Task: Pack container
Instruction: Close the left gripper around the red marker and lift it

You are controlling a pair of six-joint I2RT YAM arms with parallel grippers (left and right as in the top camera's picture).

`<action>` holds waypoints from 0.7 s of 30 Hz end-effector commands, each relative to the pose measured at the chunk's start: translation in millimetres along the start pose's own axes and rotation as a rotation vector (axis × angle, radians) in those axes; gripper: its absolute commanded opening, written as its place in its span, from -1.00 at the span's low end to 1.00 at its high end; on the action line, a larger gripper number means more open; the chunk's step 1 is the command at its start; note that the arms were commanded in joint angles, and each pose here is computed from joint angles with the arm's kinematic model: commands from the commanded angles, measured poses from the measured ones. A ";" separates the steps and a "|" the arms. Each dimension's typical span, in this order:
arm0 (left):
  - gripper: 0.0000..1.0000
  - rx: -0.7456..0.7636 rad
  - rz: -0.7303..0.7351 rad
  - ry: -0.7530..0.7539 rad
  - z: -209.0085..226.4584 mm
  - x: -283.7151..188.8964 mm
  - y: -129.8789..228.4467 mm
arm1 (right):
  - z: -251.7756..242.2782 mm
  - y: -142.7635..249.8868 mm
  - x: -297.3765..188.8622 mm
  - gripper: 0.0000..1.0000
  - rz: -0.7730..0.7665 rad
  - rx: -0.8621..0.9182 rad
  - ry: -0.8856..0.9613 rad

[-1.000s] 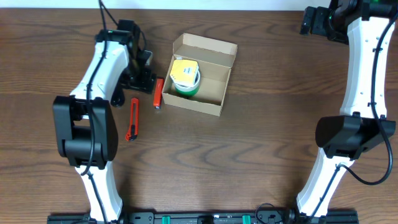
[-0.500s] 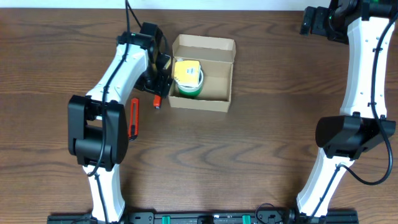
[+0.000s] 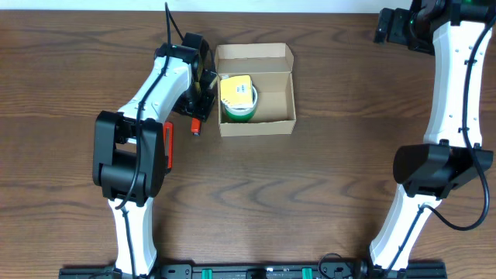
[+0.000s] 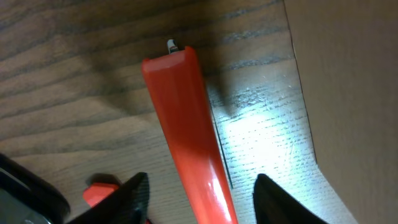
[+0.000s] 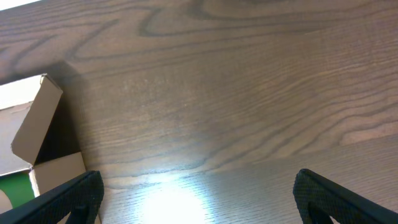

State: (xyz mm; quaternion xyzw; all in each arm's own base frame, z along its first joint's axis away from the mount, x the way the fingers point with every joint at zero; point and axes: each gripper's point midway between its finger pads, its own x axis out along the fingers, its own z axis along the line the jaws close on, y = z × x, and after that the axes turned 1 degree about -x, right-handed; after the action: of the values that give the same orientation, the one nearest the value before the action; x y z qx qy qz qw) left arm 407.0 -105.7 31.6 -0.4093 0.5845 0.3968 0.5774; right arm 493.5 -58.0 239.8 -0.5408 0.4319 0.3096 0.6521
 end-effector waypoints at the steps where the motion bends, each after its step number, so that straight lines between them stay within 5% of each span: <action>1: 0.00 -0.020 0.002 -0.003 0.6 3.5 -3.9 | 1.5 -2.8 -8.4 0.99 -0.020 0.013 -0.007; 5: 0.25 -0.033 0.019 -0.002 0.6 10.3 -2.3 | 1.5 -2.8 -8.4 0.98 -0.020 0.013 -0.007; 11: 0.19 -0.055 0.049 0.000 0.5 22.8 0.7 | 1.5 -2.8 -8.4 0.99 -0.020 0.013 -0.007; 17: -0.52 -0.063 0.048 -0.001 0.9 24.8 -0.3 | 1.5 -2.8 -8.4 0.99 -0.020 0.013 -0.007; 21: -0.67 -0.089 0.044 -0.004 1.3 24.5 -1.2 | 1.5 -2.8 -8.4 0.98 -0.020 0.013 -0.007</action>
State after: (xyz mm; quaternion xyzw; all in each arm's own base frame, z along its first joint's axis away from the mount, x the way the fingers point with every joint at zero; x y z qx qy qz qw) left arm 404.4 -105.0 7.5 -0.4159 0.5809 0.4305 0.5516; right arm 493.5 -58.0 239.8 -0.5408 0.4319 0.3096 0.6521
